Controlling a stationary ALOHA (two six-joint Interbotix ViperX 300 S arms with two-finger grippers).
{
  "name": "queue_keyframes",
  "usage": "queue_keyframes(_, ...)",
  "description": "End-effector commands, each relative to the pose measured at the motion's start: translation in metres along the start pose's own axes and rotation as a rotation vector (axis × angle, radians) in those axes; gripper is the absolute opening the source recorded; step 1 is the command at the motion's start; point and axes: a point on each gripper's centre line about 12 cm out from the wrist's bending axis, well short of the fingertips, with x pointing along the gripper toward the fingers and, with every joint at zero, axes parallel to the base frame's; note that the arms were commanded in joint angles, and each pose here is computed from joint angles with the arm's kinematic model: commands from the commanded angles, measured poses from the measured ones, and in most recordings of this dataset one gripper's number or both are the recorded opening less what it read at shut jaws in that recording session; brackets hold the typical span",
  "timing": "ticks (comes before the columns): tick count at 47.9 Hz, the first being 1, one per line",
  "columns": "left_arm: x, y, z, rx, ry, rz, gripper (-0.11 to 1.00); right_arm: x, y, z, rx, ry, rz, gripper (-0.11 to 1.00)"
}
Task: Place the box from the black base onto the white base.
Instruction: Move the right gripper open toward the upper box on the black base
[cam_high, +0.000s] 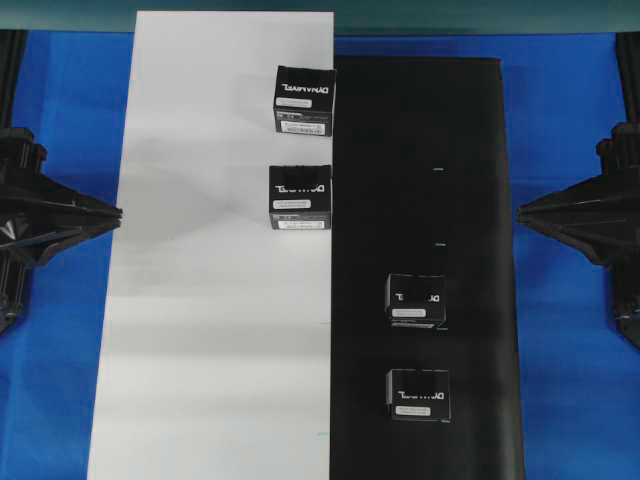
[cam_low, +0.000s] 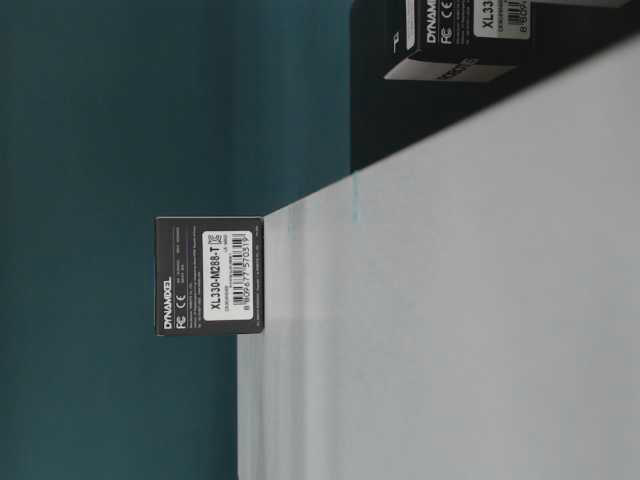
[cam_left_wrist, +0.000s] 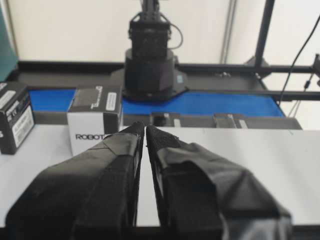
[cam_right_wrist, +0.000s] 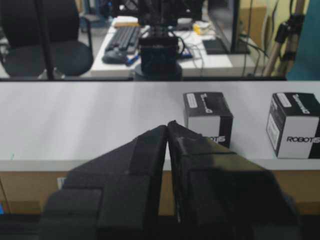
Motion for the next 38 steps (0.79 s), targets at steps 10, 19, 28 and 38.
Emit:
queue_keyframes(10,0.016,-0.004,0.016,0.001,0.008,-0.022,0.03,0.016,-0.002,0.0,0.155,0.186,-0.026,0.07)
queue_keyframes(19,0.017,-0.004,0.013,0.003,0.061,-0.021,0.0,0.024,0.002,-0.008,0.159,0.379,-0.014,0.06)
queue_keyframes(28,0.014,-0.004,0.016,-0.001,0.077,-0.02,0.0,0.025,0.009,-0.015,0.14,0.554,0.017,0.06)
queue_keyframes(38,0.013,-0.004,0.019,-0.015,0.068,-0.02,0.0,0.026,0.013,-0.021,0.113,0.529,0.037,0.06)
